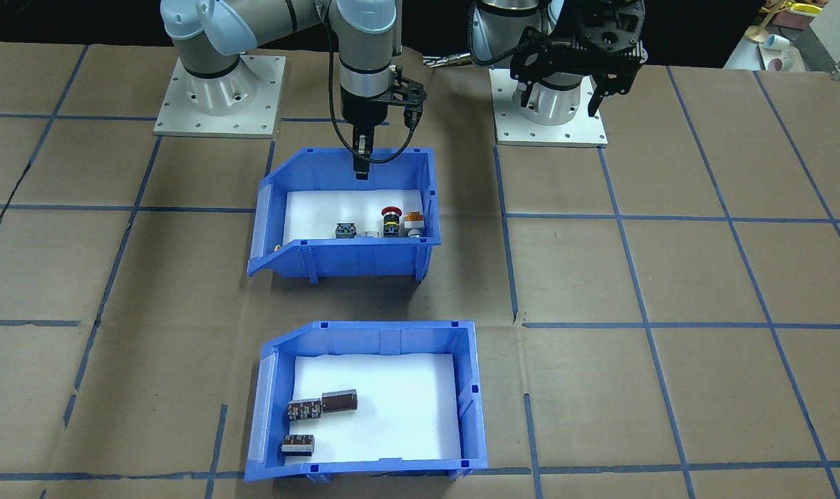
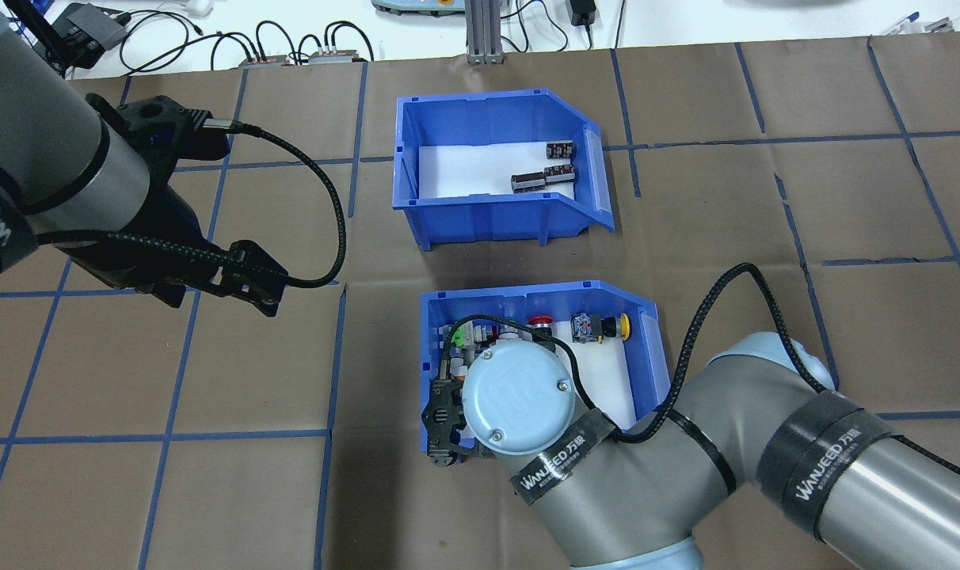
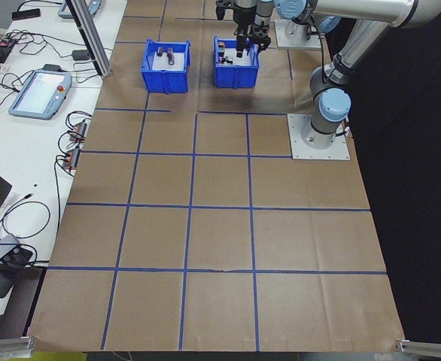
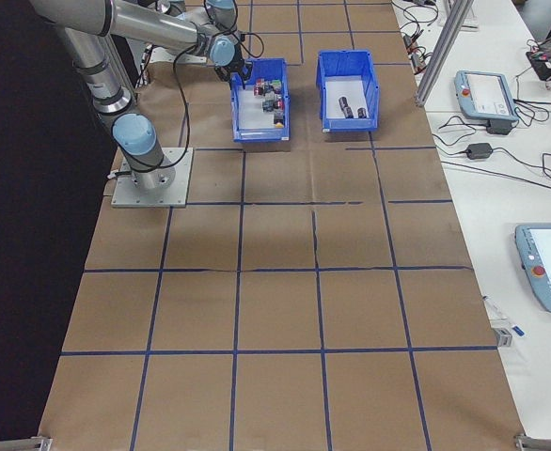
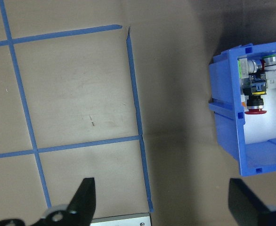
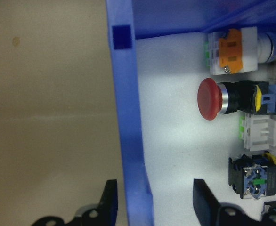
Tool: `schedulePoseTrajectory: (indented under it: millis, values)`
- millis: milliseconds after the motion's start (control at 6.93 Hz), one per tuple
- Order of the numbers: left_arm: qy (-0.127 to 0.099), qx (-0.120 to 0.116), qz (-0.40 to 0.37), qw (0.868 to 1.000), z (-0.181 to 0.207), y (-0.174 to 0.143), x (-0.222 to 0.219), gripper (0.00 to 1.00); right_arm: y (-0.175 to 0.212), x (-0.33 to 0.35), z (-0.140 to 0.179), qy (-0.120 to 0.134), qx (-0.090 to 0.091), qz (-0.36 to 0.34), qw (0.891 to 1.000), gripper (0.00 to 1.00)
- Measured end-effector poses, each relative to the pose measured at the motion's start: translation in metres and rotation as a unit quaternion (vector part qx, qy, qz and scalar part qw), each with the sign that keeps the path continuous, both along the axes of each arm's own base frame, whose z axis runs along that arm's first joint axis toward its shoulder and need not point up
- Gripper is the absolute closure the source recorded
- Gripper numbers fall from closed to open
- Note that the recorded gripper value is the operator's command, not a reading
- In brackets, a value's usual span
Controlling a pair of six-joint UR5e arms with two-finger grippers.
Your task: Place battery box in front
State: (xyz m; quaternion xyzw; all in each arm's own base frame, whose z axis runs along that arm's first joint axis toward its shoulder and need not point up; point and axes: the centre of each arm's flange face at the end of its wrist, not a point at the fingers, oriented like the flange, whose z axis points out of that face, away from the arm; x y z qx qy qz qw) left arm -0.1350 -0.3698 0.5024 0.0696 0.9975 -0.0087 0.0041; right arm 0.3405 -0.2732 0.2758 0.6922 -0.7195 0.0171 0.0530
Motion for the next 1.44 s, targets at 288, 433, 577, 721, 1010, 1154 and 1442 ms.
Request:
schedulePoseTrajectory:
  millis: [288, 433, 577, 721, 1010, 1154, 1442]
  values:
    - [-0.015, -0.010, 0.009, 1.000, 0.012, -0.004, 0.009, 0.01, -0.008, -0.010, 0.020, -0.011, -0.018, -0.014, 1.000, 0.00]
    - [-0.015, -0.012, 0.016, 1.000, 0.018, -0.010, 0.013, 0.01, -0.018, -0.020, 0.034, -0.017, -0.025, -0.031, 0.999, 0.00]
    - [-0.013, -0.015, 0.019, 1.000, 0.023, -0.014, 0.015, 0.01, -0.035, -0.032, 0.048, -0.021, -0.030, -0.053, 0.998, 0.00]
    - [-0.009, -0.017, 0.020, 1.000, 0.026, -0.016, 0.015, 0.01, -0.056, -0.044, 0.064, -0.024, -0.034, -0.077, 0.996, 0.00]
    - [-0.007, -0.018, 0.020, 1.000, 0.027, -0.016, 0.015, 0.01, -0.101, -0.077, 0.104, -0.022, -0.030, -0.145, 0.989, 0.00]
    - [-0.008, -0.019, 0.020, 1.000, 0.027, -0.016, 0.015, 0.01, -0.126, -0.103, 0.124, -0.023, -0.030, -0.210, 0.977, 0.00]
    - [-0.010, -0.018, 0.019, 1.000, 0.027, -0.016, 0.015, 0.01, -0.160, -0.158, 0.146, -0.033, -0.041, -0.359, 0.932, 0.00]
